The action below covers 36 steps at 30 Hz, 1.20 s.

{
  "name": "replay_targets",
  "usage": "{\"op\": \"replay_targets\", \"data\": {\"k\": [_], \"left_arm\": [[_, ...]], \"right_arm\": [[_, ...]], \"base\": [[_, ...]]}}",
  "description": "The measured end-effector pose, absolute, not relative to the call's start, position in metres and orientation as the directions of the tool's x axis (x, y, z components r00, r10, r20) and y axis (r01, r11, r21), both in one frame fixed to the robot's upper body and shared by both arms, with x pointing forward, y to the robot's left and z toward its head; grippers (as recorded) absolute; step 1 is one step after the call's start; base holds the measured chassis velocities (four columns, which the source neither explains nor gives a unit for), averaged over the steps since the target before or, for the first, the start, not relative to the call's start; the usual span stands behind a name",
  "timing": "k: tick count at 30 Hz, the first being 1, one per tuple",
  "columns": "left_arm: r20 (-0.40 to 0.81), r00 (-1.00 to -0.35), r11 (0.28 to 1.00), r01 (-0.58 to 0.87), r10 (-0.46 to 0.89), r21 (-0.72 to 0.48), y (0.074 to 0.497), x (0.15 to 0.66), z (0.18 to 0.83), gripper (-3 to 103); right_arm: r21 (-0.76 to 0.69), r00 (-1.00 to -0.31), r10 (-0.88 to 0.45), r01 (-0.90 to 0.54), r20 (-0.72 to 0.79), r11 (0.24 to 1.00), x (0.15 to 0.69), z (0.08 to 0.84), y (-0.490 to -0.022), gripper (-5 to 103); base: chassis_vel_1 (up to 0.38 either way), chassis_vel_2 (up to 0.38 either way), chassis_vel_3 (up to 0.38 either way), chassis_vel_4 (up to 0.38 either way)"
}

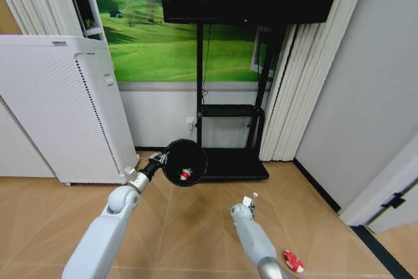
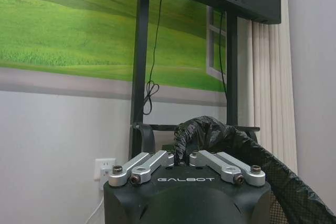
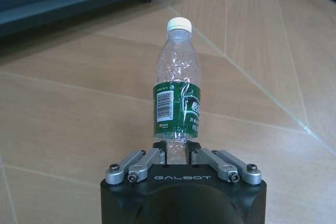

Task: Pick up the trash bin and place the garbage on the floor into it.

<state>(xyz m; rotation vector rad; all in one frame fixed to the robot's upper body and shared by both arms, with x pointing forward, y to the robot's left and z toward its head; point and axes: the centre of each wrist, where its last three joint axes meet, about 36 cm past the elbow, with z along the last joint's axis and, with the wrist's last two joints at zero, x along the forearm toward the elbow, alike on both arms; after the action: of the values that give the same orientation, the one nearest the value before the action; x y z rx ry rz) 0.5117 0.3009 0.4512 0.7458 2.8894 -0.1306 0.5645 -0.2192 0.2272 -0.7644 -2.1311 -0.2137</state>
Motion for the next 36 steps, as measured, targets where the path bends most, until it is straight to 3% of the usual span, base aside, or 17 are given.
{"op": "replay_targets", "data": {"k": [13, 16, 17, 19, 20, 22, 23, 25, 31, 32, 36], "left_arm": [[-0.152, -0.872, 0.879, 0.475, 0.464, -0.044, 0.301, 0.504, 0.441, 7], [-0.144, -0.874, 0.879, 0.474, 0.464, -0.046, 0.301, 0.502, 0.436, 7], [-0.144, -0.874, 0.879, 0.474, 0.464, -0.046, 0.301, 0.502, 0.436, 7], [-0.139, -0.875, 0.879, 0.475, 0.465, -0.048, 0.301, 0.500, 0.433, 7], [-0.139, -0.875, 0.879, 0.475, 0.465, -0.048, 0.301, 0.500, 0.433, 7], [-0.136, -0.874, 0.878, 0.477, 0.467, -0.050, 0.300, 0.500, 0.430, 7], [-0.136, -0.874, 0.878, 0.477, 0.467, -0.050, 0.300, 0.500, 0.430, 7], [-0.133, -0.871, 0.874, 0.482, 0.473, -0.052, 0.299, 0.497, 0.428, 7], [-0.130, -0.867, 0.870, 0.490, 0.481, -0.049, 0.300, 0.494, 0.428, 7], [-0.127, -0.871, 0.874, 0.483, 0.474, -0.048, 0.306, 0.493, 0.426, 7], [-0.122, -0.873, 0.876, 0.480, 0.472, -0.046, 0.312, 0.493, 0.424, 7]], "right_arm": [[-0.109, -0.579, 0.524, 0.600, 0.625, 0.793, 0.544, 0.257, -0.285, 17], [-0.062, -0.678, 0.515, 0.573, 0.524, 0.817, 0.532, 0.266, -0.313, 17], [-0.062, -0.678, 0.515, 0.573, 0.524, 0.817, 0.532, 0.266, -0.313, 17], [0.017, -0.780, 0.445, 0.502, 0.440, 0.864, 0.520, 0.272, -0.332, 17], [0.017, -0.780, 0.445, 0.502, 0.440, 0.864, 0.520, 0.272, -0.332, 17], [0.089, -0.883, 0.339, 0.385, 0.325, 0.918, 0.508, 0.277, -0.355, 17], [0.089, -0.883, 0.339, 0.385, 0.325, 0.918, 0.508, 0.277, -0.355, 17], [0.148, -0.947, 0.226, 0.263, 0.230, 0.953, 0.501, 0.279, -0.378, 17], [0.174, -0.993, 0.046, 0.064, 0.107, 0.983, 0.494, 0.300, -0.420, 17], [0.106, -0.998, -0.045, -0.040, 0.046, 0.994, 0.484, 0.343, -0.458, 17], [0.054, -0.989, -0.144, -0.143, 0.017, 0.988, 0.472, 0.382, -0.488, 17]], "base": [[0.000, 0.000, 0.000, 0.000], [0.000, 0.000, 0.000, 0.000], [0.000, 0.000, 0.000, 0.000], [0.000, 0.000, 0.000, 0.000], [0.000, 0.000, 0.000, 0.000], [0.000, 0.000, 0.000, 0.000], [0.000, 0.000, 0.000, 0.000], [0.000, 0.000, 0.000, 0.000], [0.000, 0.000, 0.000, 0.000], [0.000, 0.000, 0.000, 0.000], [0.000, 0.000, 0.000, 0.000]]}}
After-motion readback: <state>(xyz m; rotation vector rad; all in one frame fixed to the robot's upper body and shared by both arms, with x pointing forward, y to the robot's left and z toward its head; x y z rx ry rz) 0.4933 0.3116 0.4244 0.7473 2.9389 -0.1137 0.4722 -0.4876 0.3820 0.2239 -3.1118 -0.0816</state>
